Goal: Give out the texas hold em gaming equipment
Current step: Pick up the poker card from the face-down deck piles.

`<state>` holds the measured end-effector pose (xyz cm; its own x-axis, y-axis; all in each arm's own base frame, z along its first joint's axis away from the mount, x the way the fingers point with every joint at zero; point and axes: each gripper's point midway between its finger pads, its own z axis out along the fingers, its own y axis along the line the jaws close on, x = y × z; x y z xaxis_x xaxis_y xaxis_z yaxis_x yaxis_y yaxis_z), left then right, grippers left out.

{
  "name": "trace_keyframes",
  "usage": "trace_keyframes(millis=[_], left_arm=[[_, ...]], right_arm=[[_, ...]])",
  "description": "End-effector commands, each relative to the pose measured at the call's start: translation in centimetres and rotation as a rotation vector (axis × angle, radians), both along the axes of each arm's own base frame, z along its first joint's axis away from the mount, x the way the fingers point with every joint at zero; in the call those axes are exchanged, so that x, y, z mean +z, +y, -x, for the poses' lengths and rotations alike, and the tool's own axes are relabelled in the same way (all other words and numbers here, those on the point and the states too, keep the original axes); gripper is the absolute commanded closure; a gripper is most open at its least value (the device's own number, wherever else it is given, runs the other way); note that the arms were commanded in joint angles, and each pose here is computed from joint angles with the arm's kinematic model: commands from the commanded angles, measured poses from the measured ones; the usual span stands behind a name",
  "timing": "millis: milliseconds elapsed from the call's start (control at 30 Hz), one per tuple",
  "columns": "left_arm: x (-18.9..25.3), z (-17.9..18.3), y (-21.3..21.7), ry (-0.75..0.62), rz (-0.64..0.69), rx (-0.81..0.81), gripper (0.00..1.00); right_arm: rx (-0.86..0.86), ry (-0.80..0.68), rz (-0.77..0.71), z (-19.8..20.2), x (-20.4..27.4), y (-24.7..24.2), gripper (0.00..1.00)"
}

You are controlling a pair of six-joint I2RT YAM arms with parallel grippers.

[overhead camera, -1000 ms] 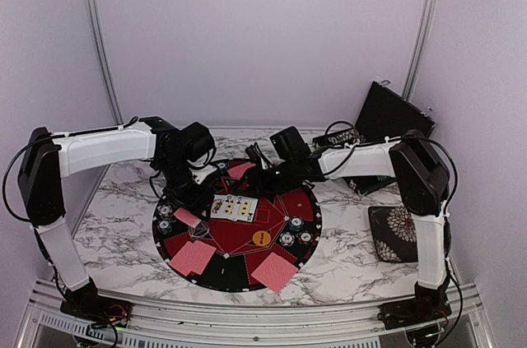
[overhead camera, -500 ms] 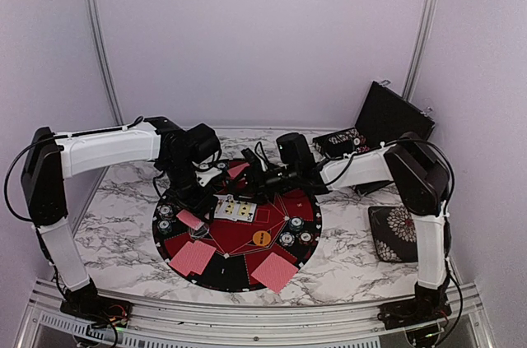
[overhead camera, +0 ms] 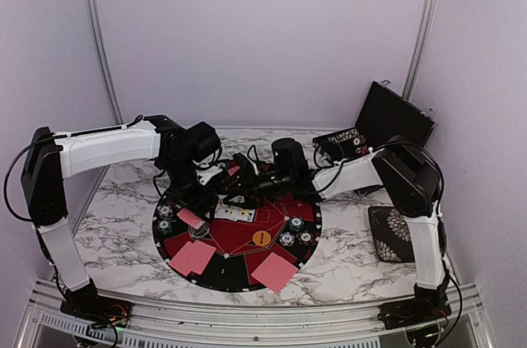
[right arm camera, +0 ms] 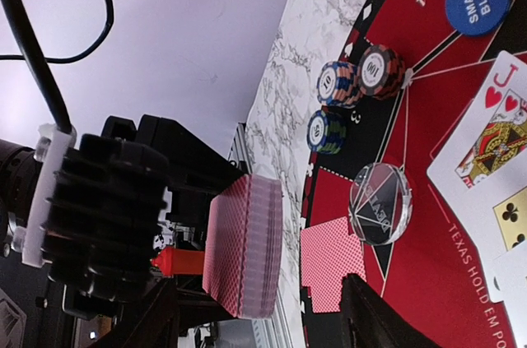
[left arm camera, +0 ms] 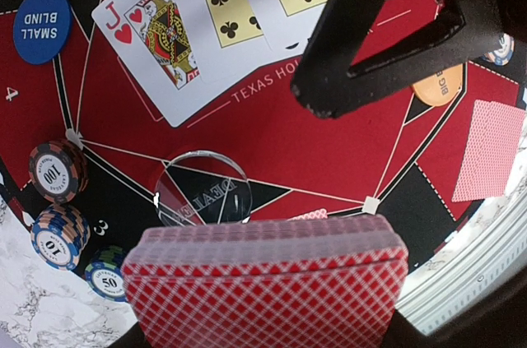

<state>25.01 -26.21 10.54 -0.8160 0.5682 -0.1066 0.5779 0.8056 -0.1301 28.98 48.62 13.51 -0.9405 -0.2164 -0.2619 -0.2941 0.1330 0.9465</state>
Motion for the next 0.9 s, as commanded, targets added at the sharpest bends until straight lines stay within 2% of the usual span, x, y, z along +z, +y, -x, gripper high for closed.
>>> trace_keyframes(millis=[0, 867], left_arm=[[0.8, 0.0, -0.2, -0.006, 0.002, -0.013, 0.54], [1.4, -0.1, -0.3, -0.023, 0.010, -0.017, 0.55]], right_arm=[[0.033, 0.025, -0.049, 0.7, 0.2, 1.1, 0.36], [0.074, 0.048, -0.064, 1.6, 0.0, 3.9, 0.39]])
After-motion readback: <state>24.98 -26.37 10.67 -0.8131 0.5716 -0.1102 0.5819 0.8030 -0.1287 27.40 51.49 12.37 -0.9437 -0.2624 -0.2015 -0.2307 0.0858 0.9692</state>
